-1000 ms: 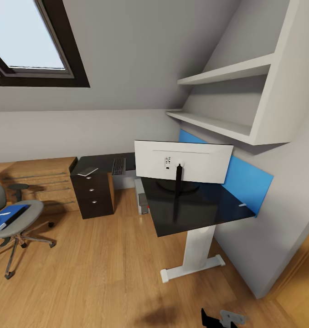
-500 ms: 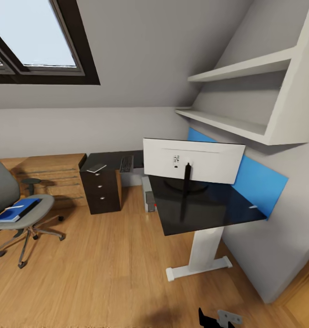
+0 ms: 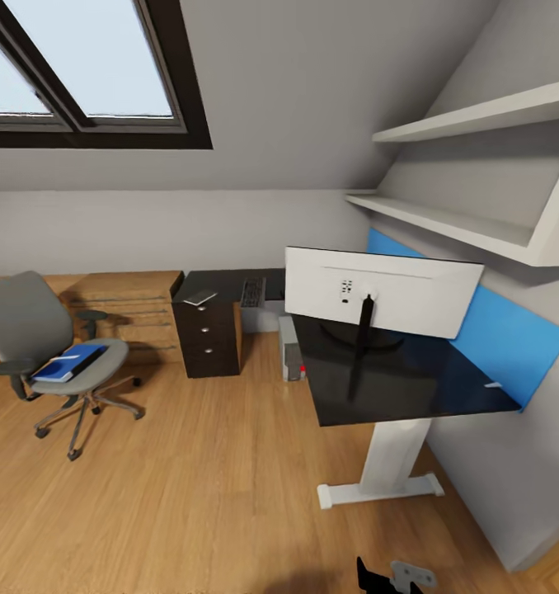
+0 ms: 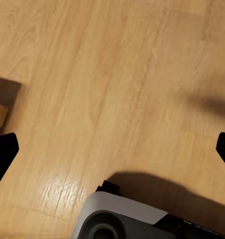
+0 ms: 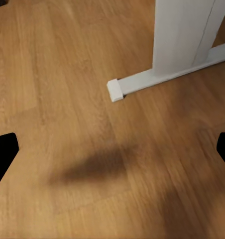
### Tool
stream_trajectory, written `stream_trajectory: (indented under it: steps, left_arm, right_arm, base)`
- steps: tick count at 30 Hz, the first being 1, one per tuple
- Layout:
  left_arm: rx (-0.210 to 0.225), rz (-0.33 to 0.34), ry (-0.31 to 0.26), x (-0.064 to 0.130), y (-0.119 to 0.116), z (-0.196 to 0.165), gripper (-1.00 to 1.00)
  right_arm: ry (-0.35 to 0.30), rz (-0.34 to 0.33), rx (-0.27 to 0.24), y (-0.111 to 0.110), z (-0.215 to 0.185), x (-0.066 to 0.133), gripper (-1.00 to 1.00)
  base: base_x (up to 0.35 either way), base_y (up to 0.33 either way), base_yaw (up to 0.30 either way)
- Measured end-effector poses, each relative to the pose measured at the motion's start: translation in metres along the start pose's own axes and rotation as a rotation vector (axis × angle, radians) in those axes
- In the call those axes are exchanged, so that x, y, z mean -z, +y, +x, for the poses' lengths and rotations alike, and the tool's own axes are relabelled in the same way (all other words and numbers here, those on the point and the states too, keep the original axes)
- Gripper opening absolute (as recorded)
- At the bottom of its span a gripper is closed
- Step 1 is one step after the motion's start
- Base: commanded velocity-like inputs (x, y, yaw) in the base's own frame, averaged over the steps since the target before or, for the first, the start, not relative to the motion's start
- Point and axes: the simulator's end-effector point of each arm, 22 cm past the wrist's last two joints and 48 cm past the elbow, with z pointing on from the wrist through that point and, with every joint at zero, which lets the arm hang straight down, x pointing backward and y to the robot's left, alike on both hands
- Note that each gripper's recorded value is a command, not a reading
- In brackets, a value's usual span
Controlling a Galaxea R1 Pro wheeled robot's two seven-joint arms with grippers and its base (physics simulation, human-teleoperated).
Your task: In the bedroom, organize the workspace by keeping the computer under the desk, ensuring the monitor is on the desk, placing the keyboard on the desk next to the monitor, placing the mouse on the desk next to the keyboard, moving the folder from the swivel chair onto the desk next to the mouse, stacking the notebook on top of the folder with the pen on top of the notebook, and positioning the swivel chair next to the desk.
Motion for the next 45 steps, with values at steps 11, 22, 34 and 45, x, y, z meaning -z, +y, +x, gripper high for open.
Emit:
stream_trajectory:
  steps: [11, 22, 34, 45]
  left_arm:
    - [-0.002, 0.002, 0.004, 0.001, -0.001, 0.002, 1.00]
    - [-0.006, 0.006, 0.007, 0.001, -0.003, 0.004, 1.00]
    - [0.014, 0.027, -0.065, -0.002, -0.022, -0.037, 1.00]
    - [0.004, 0.059, 0.018, -0.007, -0.037, -0.055, 1.00]
  right_arm:
    - [-0.007, 0.039, -0.007, 0.000, 0.000, 0.001, 1.00]
    - [-0.035, 0.077, -0.024, -0.010, -0.007, 0.001, 1.00]
    - [-0.070, 0.167, -0.105, -0.027, -0.012, 0.005, 1.00]
    - [-0.077, 0.172, -0.094, -0.033, -0.015, 0.004, 1.00]
  base:
    - [0.000, 0.000, 0.078]
    - [0.000, 0.000, 0.111]
    - [0.000, 0.000, 0.256]
    - [0.000, 0.000, 0.255]
